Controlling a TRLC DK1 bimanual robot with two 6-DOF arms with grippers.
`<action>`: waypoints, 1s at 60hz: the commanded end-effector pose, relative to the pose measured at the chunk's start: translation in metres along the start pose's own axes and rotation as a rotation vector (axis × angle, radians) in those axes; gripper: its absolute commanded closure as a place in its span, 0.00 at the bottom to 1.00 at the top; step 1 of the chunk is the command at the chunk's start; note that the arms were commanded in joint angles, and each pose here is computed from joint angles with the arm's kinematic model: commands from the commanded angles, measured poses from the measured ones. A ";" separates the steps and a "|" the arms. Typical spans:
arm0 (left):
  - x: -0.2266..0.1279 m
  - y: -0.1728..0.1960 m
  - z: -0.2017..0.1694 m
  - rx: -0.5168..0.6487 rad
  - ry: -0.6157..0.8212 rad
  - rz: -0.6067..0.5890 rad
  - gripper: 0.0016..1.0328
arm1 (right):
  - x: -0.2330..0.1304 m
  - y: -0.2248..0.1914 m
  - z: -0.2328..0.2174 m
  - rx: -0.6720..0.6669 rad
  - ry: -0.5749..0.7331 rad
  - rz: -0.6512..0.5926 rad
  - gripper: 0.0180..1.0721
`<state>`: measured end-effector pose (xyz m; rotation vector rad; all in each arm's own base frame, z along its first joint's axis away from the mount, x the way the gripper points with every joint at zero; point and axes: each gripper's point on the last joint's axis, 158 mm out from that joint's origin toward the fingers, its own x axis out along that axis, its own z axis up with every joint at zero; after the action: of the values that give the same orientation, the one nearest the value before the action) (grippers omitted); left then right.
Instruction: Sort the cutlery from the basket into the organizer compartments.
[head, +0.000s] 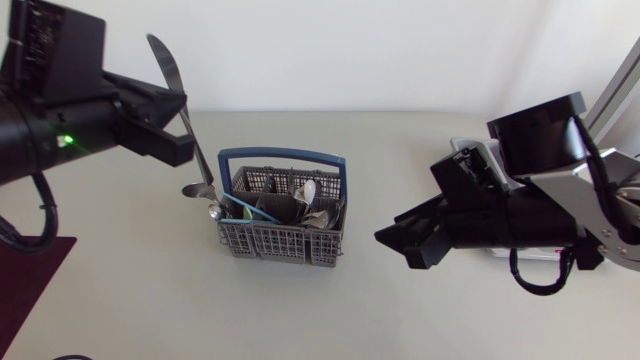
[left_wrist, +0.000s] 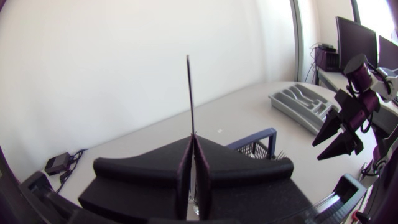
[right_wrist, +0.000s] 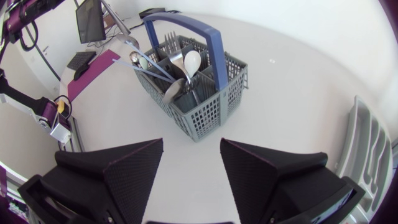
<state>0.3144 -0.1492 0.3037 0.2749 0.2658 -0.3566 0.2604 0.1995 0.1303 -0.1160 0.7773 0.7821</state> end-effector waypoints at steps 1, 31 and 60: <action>-0.018 0.013 0.037 -0.058 -0.108 0.014 0.97 | -0.008 0.006 0.004 -0.071 -0.038 -0.007 0.27; 0.006 -0.024 0.034 -0.333 -0.025 -0.294 0.97 | -0.024 0.039 0.058 -0.185 -0.169 0.027 0.17; 0.037 -0.095 0.024 -0.466 0.112 -0.630 0.97 | -0.009 0.092 0.098 -0.236 -0.179 0.205 0.17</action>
<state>0.3136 -0.2417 0.2678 -0.2247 0.5851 -0.8455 0.2485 0.2867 0.2170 -0.1935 0.5338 1.0436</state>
